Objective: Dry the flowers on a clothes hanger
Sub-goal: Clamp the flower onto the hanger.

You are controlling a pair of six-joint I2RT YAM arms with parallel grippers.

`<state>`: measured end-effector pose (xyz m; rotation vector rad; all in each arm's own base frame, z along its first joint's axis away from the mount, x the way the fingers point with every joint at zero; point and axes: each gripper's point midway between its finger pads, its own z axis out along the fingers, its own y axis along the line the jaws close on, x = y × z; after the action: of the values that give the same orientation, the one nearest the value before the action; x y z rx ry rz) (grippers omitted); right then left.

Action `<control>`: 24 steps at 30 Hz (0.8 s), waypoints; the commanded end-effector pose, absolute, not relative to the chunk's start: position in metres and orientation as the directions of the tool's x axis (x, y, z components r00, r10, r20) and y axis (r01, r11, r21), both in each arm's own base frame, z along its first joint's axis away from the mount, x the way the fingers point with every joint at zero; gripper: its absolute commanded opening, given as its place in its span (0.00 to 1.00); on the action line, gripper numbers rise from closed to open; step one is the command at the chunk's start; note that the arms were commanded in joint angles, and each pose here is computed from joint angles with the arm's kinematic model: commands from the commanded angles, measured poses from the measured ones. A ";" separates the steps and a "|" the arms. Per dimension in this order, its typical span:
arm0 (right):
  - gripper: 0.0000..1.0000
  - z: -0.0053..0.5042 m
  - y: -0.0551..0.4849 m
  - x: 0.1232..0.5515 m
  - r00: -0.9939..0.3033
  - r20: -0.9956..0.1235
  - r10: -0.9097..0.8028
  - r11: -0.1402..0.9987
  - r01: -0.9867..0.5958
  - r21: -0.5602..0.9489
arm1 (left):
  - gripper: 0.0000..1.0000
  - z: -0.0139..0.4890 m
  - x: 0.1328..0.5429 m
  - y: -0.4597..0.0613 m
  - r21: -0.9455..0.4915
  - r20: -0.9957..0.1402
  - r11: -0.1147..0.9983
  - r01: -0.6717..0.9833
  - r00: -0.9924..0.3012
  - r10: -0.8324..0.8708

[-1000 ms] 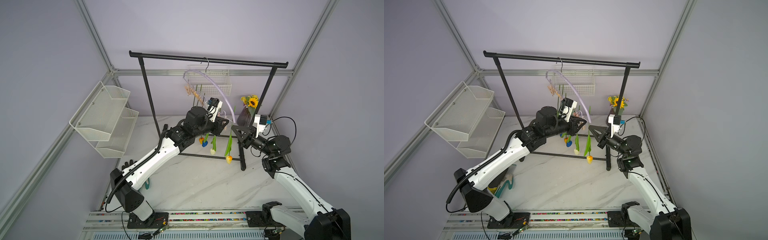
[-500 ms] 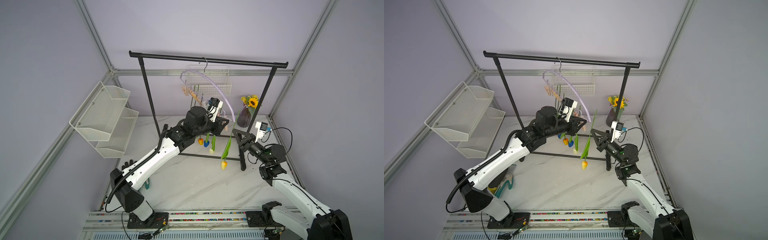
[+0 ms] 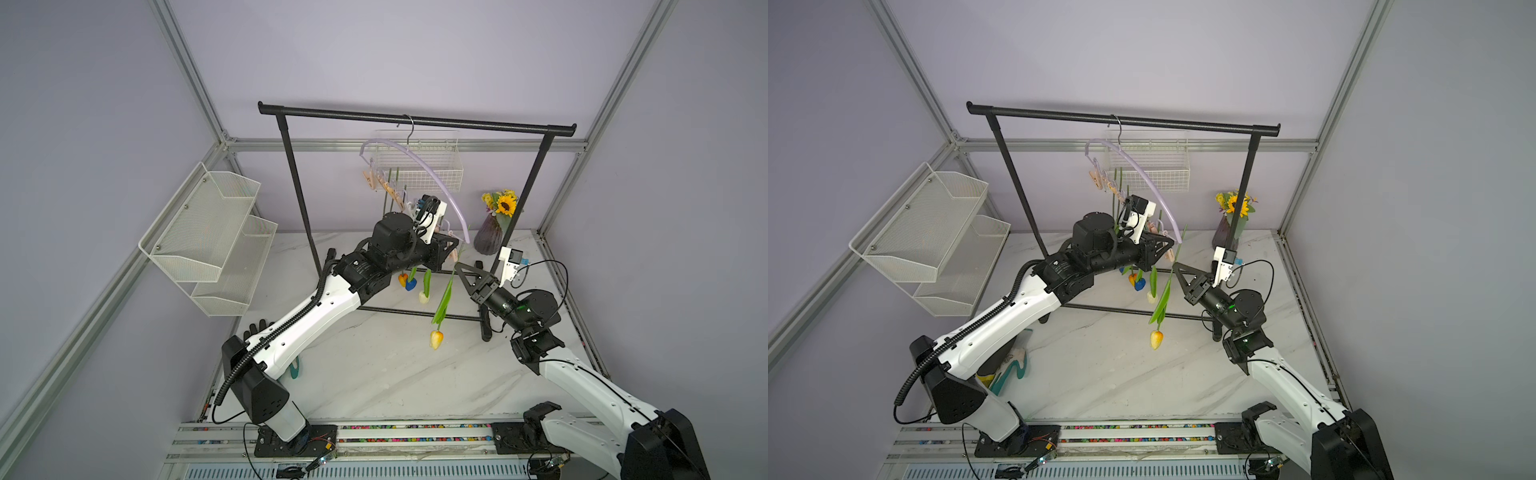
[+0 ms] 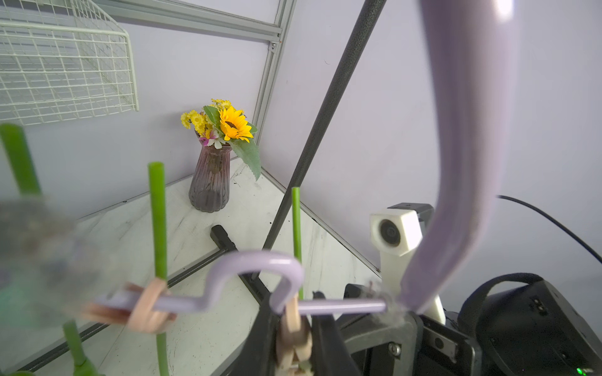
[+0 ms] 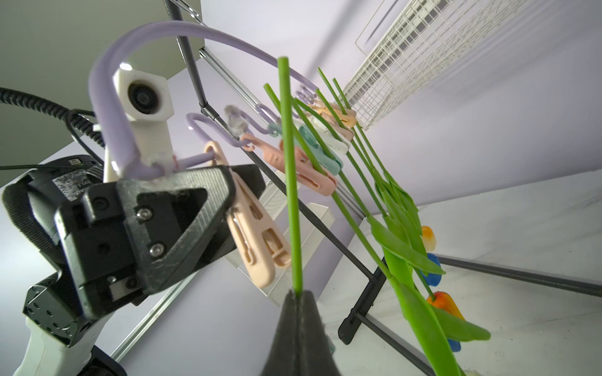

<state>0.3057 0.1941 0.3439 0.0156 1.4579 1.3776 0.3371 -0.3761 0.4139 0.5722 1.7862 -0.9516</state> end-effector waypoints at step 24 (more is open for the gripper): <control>0.00 0.345 0.212 0.294 -0.466 -0.650 0.601 0.288 -0.632 0.720 | 0.15 0.440 0.339 -0.369 -0.346 -0.929 0.577 0.740 -0.354 -0.103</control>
<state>0.3002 0.2072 0.3397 0.0030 1.4806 1.4104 0.3379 -0.3757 0.4145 0.5687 1.7838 -0.9492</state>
